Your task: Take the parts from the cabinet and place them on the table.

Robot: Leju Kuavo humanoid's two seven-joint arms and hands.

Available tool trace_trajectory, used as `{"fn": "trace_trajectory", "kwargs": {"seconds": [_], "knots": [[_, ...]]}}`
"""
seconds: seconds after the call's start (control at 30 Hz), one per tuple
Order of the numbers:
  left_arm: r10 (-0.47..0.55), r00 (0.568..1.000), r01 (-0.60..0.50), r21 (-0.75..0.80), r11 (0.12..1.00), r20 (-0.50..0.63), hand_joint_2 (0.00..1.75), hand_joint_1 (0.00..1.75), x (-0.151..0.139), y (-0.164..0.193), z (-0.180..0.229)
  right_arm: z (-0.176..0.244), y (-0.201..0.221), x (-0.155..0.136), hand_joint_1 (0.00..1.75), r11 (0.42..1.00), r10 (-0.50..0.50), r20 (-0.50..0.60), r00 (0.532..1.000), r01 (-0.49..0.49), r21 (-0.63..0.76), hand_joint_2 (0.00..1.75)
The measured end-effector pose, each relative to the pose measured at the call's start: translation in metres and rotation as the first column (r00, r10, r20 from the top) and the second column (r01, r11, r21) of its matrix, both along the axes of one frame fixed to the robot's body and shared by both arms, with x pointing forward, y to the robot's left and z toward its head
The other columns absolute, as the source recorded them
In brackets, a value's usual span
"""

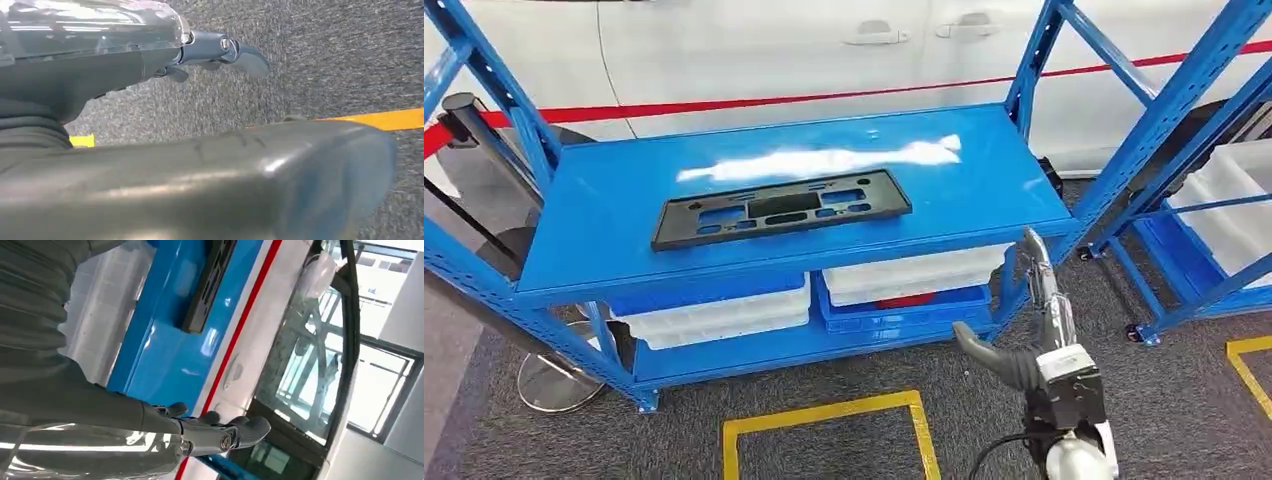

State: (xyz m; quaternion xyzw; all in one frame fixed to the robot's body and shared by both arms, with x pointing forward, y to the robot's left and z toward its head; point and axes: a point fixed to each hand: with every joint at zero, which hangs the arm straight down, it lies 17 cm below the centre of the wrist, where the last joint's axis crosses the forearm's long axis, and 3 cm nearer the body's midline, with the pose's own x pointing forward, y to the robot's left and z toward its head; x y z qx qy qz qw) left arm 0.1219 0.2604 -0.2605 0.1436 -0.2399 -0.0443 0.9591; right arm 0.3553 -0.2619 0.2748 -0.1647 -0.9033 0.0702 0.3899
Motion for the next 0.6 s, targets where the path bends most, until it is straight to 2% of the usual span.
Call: {"fn": "trace_trajectory", "kwargs": {"seconds": [0.1, 0.3, 0.43, 0.6], "knots": [[-0.015, 1.000, 0.015, -0.002, 1.000, -0.010, 0.00, 0.00, -0.002, -0.002, -0.001, -0.006, 0.016, 0.011, 0.00, 1.000, -0.005, -0.021, 1.000, 0.004, -0.021, 1.75], [-0.028, 0.999, 0.028, -0.007, 1.000, -0.023, 0.00, 0.00, -0.003, -0.007, -0.002, -0.005, 0.043, 0.025, 0.00, 0.992, -0.057, 0.014, 0.998, 0.058, -0.115, 1.75], [-0.030, 0.999, 0.030, -0.010, 0.999, -0.029, 0.00, 0.00, -0.004, -0.008, -0.002, 0.000, 0.058, 0.028, 0.00, 0.975, -0.105, 0.077, 0.992, 0.118, -0.191, 1.75], [-0.034, 0.999, 0.033, -0.013, 0.999, -0.037, 0.00, 0.00, -0.007, -0.009, -0.003, -0.007, 0.088, 0.024, 0.00, 0.938, -0.115, 0.141, 0.983, 0.154, -0.309, 1.75]]}}
